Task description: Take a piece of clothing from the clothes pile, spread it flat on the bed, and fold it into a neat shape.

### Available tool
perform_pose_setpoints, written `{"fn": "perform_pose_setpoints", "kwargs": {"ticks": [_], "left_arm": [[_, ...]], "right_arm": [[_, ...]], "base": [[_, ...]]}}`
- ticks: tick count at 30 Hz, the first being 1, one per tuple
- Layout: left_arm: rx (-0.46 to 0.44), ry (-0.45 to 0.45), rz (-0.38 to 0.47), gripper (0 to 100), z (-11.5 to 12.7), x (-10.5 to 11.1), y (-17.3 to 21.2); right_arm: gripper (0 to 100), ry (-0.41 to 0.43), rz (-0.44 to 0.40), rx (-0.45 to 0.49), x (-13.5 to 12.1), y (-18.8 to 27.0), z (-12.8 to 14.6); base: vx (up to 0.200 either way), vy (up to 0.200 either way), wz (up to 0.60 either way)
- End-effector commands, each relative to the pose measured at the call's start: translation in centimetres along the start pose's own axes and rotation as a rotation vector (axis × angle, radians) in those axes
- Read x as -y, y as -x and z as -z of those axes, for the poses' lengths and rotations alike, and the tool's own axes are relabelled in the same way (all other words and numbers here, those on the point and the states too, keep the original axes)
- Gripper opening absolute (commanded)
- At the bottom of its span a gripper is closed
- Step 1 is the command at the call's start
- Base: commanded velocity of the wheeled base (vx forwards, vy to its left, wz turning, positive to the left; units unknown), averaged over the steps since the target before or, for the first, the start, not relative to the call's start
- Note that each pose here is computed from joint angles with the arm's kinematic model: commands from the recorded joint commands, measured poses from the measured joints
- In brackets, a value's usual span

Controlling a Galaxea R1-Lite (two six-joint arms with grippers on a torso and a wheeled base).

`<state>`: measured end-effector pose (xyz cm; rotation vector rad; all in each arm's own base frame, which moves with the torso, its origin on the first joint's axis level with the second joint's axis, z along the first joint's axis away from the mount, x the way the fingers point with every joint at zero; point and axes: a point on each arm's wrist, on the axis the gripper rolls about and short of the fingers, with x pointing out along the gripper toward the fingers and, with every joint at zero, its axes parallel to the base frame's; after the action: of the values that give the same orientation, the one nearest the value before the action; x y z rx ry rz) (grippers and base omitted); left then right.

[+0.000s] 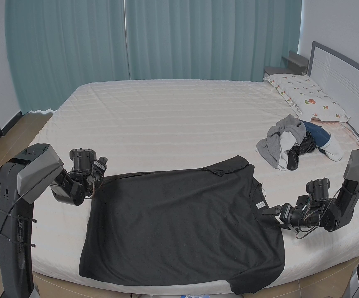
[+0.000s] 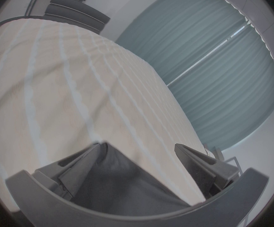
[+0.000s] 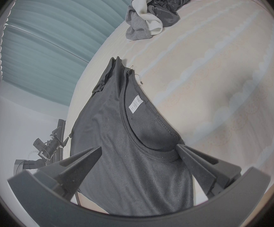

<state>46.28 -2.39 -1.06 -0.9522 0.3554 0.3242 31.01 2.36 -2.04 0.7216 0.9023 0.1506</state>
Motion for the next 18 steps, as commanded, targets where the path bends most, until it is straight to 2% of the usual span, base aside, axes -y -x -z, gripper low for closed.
{"fn": "perform_pose_setpoints", "kwargs": {"ticks": [1, 2, 11, 13, 14, 18], "left_arm": [[-0.034, -0.016, 0.003, 100, 1.0, 0.4, 0.7], [-0.07, -0.032, 0.001, 100, 2.1, 0.4, 1.0], [-0.134, -0.083, -0.005, 100, 5.0, 0.2, 0.7], [-0.135, -0.104, -0.003, 100, 5.2, 0.1, 0.6], [-0.14, -0.145, -0.006, 100, 5.5, -0.2, 0.2], [-0.127, -0.148, 0.005, 100, 5.2, 0.0, -0.3]], "right_arm": [[100, 0.0, 0.0, -0.001, 0.0, 0.0, 0.0], [100, 0.004, -0.001, -0.003, -0.1, 0.0, 0.1], [100, 0.005, -0.002, -0.004, -0.1, 0.0, 0.1], [100, 0.006, -0.001, -0.004, -0.1, -0.1, 0.2], [100, 0.005, -0.001, -0.003, -0.1, 0.0, 0.1], [100, 0.005, -0.001, -0.003, -0.1, -0.1, 0.1]], "base": [[0.0, 0.0, 0.0], [0.0, 0.0, 0.0], [0.0, 0.0, 0.0], [0.0, 0.0, 0.0], [0.0, 0.0, 0.0], [0.0, 0.0, 0.0]]}}
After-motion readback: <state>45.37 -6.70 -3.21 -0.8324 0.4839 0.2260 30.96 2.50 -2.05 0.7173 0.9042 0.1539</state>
